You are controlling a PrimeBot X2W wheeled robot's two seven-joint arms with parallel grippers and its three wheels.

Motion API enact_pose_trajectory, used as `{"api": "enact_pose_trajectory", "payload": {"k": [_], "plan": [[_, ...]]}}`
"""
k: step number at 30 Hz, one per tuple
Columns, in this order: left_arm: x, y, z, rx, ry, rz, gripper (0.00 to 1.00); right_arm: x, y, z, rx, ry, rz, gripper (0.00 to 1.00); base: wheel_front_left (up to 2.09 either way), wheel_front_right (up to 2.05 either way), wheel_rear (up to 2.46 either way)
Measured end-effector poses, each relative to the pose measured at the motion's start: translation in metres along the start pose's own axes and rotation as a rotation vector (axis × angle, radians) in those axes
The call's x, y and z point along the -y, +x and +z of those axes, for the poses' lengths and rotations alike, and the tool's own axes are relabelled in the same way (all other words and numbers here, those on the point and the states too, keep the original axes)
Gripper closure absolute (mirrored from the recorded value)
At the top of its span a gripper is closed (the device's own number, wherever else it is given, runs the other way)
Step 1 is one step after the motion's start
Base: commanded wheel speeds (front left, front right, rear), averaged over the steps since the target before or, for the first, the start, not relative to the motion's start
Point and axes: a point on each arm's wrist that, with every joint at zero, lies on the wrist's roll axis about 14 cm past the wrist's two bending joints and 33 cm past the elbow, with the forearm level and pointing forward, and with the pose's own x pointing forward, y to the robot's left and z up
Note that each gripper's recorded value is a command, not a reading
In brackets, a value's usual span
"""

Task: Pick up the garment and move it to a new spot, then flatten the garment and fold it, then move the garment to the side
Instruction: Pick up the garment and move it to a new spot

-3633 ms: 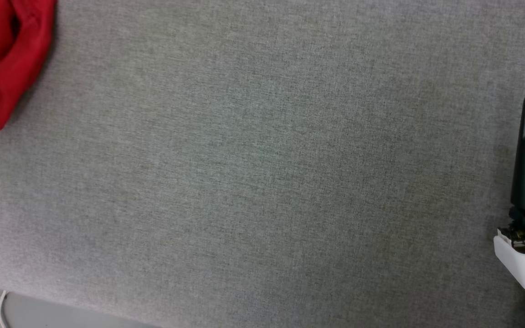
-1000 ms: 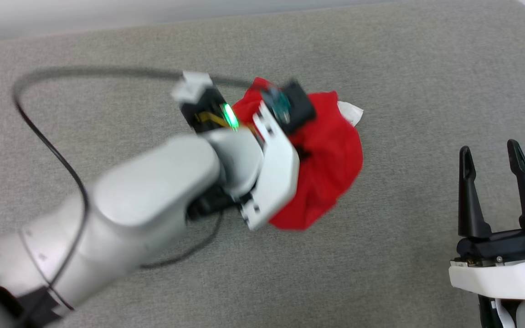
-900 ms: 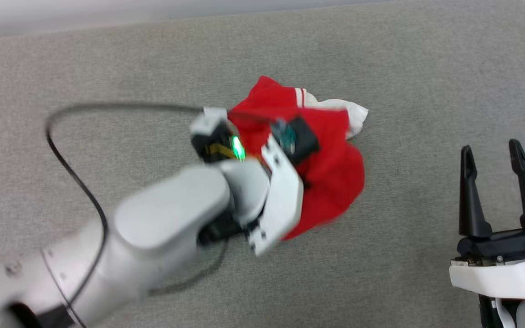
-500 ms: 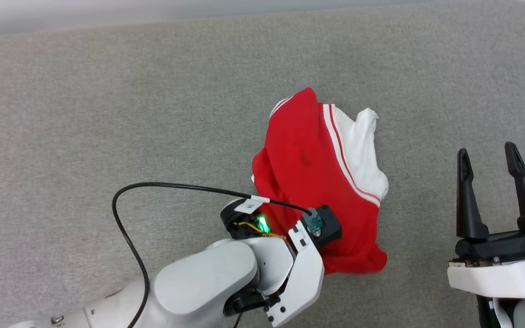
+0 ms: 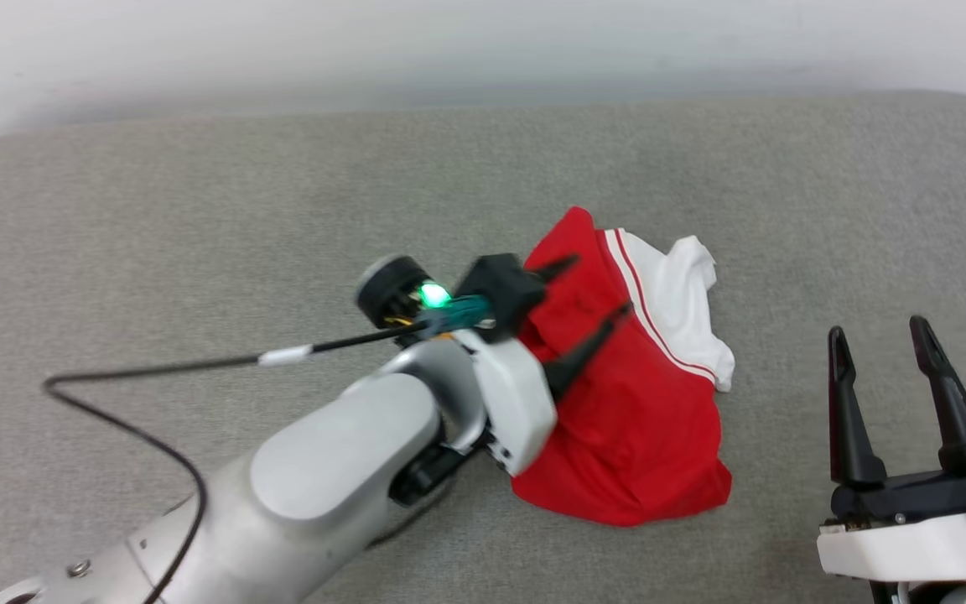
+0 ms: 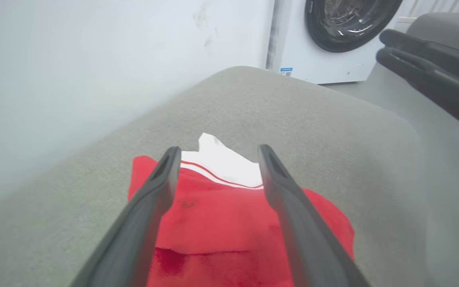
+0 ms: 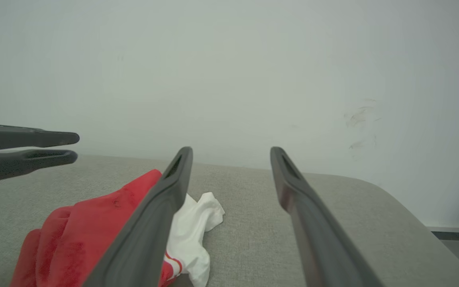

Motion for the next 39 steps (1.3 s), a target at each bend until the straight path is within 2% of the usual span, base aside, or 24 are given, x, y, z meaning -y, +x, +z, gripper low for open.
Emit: {"api": "enact_pose_trajectory", "payload": {"k": [7, 11, 14, 20, 22, 29, 39], "plan": [[-0.066, -0.041, 0.013, 0.171, 0.095, 0.361, 0.00, -0.010, -0.001, 0.003, 0.009, 0.013, 0.029, 0.00, 0.00, 0.00, 0.00], [-0.098, -0.073, 0.020, 0.226, 0.089, 0.576, 0.00, -0.014, -0.002, 0.003, 0.007, 0.017, 0.040, 0.00, 0.00, 0.00, 0.00], [-0.114, -0.101, 0.037, 0.308, 0.104, 0.706, 0.00, -0.015, -0.002, 0.003, 0.007, 0.020, 0.044, 0.00, 0.00, 0.00, 0.00], [-0.131, -0.159, 0.020, 0.309, 0.153, 0.927, 0.00, -0.016, -0.003, 0.005, 0.012, 0.024, 0.046, 0.00, 0.00, 0.00, 0.00], [-0.133, -0.175, 0.013, 0.311, 0.139, 0.990, 0.00, -0.015, -0.004, 0.004, 0.010, 0.031, 0.041, 0.00, 0.00, 0.00, 0.00], [-0.116, -0.195, -0.008, 0.288, 0.129, 1.021, 0.00, -0.006, -0.012, 0.001, -0.004, 0.065, 0.008, 0.00, 0.00, 0.00, 0.00], [-0.089, -0.195, -0.025, 0.276, 0.074, 0.965, 0.00, 0.003, -0.026, -0.006, -0.031, 0.118, -0.032, 0.00, 0.00, 0.00, 0.00]]}}
